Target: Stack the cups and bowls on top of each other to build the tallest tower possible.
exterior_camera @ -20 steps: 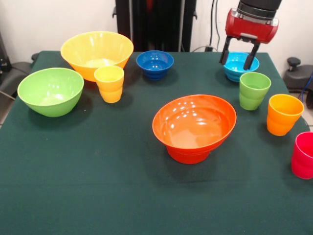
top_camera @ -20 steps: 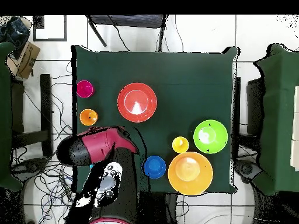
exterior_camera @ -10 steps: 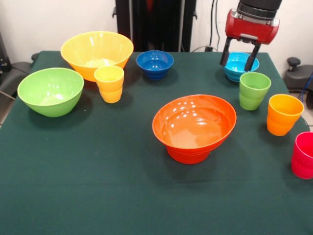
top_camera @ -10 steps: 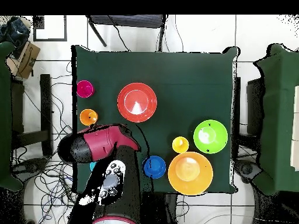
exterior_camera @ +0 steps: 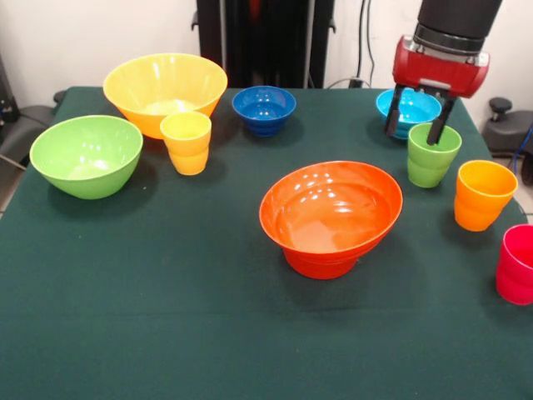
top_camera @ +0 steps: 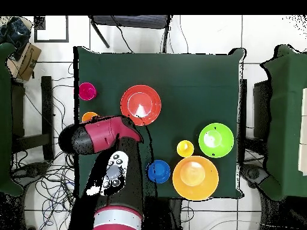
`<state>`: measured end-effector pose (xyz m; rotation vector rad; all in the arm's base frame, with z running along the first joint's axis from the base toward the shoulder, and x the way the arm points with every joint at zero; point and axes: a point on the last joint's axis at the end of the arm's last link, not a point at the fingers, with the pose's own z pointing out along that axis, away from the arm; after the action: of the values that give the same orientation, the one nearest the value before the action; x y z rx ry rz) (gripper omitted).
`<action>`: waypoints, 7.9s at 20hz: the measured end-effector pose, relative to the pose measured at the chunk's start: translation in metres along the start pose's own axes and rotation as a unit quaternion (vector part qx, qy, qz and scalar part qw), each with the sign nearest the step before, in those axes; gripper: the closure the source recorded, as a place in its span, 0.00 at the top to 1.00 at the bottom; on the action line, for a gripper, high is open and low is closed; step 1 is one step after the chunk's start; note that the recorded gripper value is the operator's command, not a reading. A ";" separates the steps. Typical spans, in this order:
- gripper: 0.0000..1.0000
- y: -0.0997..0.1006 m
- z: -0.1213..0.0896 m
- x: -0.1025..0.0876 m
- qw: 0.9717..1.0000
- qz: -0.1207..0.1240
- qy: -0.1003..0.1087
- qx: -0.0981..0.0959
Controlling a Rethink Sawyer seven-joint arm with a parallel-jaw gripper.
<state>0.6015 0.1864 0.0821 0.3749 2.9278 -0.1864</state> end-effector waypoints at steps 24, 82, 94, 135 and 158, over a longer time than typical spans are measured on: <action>1.00 0.004 0.031 -0.050 1.000 0.018 -0.019 -0.010; 0.00 -0.003 0.069 -0.059 1.000 0.026 -0.008 -0.009; 0.00 -0.002 0.065 -0.064 1.000 0.020 -0.018 -0.006; 0.00 -0.002 0.070 -0.062 0.998 -0.017 -0.047 0.044; 0.00 -0.016 0.077 -0.036 0.995 -0.013 0.016 0.097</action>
<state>0.6443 0.1514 0.0153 0.3699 2.9558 -0.4748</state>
